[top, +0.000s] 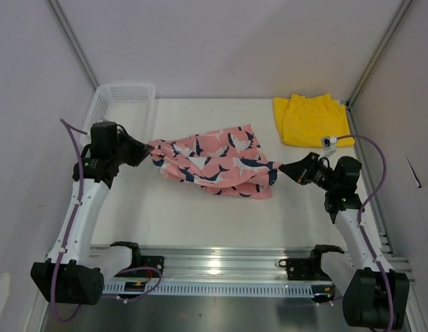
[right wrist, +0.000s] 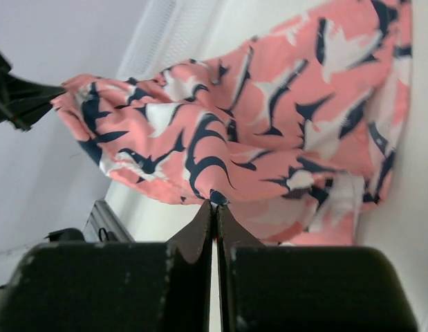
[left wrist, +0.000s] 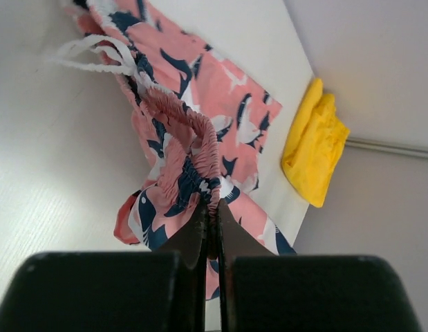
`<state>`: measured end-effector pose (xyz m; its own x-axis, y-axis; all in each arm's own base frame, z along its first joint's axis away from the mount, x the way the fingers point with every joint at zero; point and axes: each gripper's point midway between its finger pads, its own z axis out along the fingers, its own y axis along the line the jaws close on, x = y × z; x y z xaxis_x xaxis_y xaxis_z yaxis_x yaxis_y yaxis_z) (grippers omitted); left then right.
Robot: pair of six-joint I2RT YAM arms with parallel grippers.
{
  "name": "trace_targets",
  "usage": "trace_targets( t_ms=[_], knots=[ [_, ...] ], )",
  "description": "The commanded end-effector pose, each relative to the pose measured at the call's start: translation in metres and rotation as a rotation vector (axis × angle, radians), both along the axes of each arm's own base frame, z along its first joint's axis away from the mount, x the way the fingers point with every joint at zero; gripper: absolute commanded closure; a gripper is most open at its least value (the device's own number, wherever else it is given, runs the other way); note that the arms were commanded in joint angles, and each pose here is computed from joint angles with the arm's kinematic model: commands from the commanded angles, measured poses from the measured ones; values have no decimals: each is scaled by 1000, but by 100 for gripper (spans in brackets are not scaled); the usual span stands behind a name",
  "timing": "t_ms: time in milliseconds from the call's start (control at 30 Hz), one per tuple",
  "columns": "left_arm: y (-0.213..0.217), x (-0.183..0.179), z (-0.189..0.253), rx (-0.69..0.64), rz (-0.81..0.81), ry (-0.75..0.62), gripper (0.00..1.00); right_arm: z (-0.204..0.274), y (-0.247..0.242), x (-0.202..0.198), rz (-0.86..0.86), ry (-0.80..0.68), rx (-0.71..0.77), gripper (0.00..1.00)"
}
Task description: Fold and stack the shorts
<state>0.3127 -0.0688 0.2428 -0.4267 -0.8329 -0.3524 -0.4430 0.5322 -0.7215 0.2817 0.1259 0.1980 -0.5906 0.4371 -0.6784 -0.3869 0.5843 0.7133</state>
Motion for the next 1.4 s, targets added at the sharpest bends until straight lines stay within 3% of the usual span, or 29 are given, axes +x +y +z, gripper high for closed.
trace_targets(
  t_ms=[0, 233, 467, 700, 900, 1133, 1267, 1367],
  knots=[
    [-7, -7, 53, 0, -93, -106, 100, 74, 14, -19, 124, -234, 12, 100],
    [10, -21, 165, 9, -37, -321, 100, 180, 13, -44, 100, -457, -9, 100],
    [29, -24, 225, -51, -5, -418, 100, 259, 9, -36, 76, -559, 12, 100],
    [26, -37, 275, -150, -35, -542, 100, 288, 15, -46, 127, -625, 54, 100],
    [8, -73, 305, -182, -85, -668, 100, 311, 21, -106, 159, -777, -5, 100],
    [-17, -137, 349, -213, -136, -838, 100, 346, 16, -165, 53, -917, -75, 100],
    [-24, -154, 369, -206, -160, -881, 100, 369, 14, -188, 16, -979, -86, 100],
    [-19, -154, 371, -180, -126, -875, 100, 374, 9, -176, -18, -941, -83, 100]
  ],
)
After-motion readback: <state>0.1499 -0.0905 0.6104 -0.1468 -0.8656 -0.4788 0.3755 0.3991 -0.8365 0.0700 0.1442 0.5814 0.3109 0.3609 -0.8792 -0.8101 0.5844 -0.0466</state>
